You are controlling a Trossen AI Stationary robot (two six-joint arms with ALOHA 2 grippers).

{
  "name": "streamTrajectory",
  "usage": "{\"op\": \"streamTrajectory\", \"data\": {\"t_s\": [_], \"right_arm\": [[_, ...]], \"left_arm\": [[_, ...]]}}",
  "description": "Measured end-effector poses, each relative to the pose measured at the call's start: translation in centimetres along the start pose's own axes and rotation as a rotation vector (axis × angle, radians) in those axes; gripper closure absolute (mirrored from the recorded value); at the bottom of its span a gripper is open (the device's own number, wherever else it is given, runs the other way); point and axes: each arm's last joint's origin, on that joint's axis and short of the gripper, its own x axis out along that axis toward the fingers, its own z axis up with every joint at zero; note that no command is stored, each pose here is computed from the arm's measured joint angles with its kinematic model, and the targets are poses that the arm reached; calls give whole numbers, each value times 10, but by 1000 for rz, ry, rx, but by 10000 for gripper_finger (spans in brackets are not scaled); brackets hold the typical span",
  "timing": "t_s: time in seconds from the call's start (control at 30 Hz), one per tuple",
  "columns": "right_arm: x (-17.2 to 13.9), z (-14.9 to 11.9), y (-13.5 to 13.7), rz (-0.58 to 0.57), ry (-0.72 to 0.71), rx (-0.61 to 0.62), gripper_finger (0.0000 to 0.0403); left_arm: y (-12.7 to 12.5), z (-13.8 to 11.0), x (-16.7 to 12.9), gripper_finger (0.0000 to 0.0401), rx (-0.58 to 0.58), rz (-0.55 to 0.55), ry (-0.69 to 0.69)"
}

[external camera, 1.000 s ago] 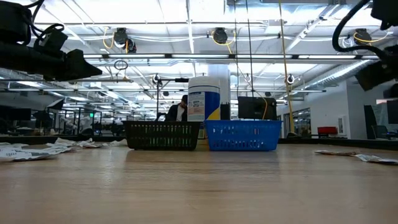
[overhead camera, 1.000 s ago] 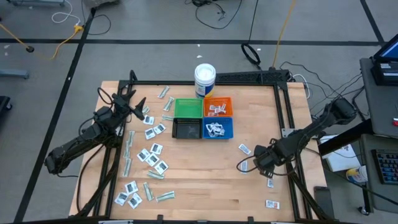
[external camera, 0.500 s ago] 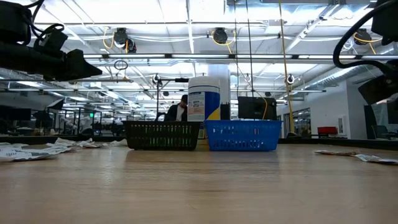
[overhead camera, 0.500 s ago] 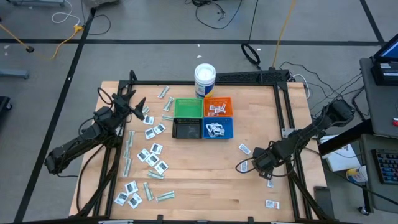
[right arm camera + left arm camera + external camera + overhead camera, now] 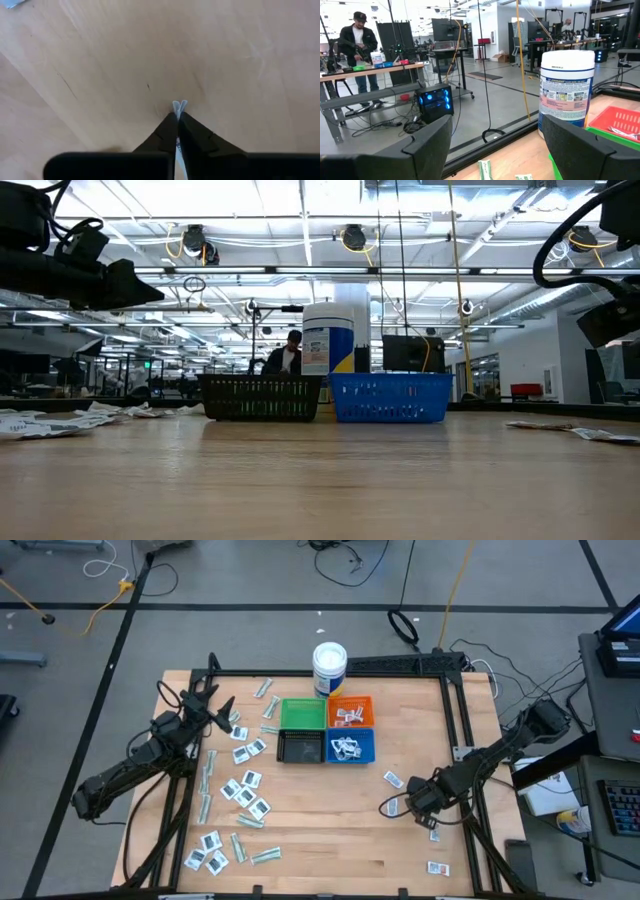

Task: Pick & Place First Aid Supplies
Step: Put the orange ointment pack into the orange basket

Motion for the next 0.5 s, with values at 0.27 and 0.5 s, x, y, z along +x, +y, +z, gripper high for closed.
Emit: {"op": "streamTrajectory", "data": {"t_s": [0.27, 0.5], "right_arm": [[-29, 8, -1, -60, 79, -43, 401], [-62, 22, -6, -84, 112, -59, 402]], "left_arm": [[0, 0, 0, 93, 0, 0, 0], [0, 0, 0, 93, 0, 0, 0]]}}
